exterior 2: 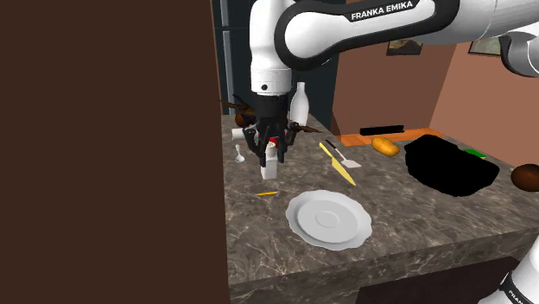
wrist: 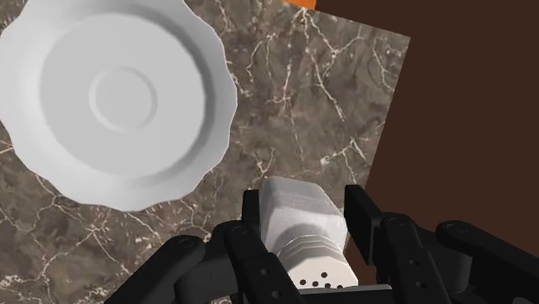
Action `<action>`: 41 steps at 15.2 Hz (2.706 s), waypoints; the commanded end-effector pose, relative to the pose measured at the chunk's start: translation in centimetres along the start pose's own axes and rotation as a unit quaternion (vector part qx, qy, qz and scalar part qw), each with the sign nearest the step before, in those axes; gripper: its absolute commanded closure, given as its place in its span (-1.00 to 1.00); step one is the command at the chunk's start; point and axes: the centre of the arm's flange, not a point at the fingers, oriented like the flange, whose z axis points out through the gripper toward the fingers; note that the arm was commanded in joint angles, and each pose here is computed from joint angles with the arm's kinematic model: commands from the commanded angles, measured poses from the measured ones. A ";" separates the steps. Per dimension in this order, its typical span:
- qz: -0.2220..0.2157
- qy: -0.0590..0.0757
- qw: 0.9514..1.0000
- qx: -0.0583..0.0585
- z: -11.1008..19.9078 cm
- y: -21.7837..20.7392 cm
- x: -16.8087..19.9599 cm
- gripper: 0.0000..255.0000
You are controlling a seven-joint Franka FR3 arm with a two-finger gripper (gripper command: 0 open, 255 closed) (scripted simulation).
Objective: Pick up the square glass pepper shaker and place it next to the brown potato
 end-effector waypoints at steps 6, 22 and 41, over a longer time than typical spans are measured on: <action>0.000 0.000 1.000 0.000 -0.5 9.6 1.4 1.00; 0.000 0.000 1.000 0.000 -1.5 30.5 4.2 1.00; 0.000 0.000 1.000 0.000 -2.6 55.3 7.4 1.00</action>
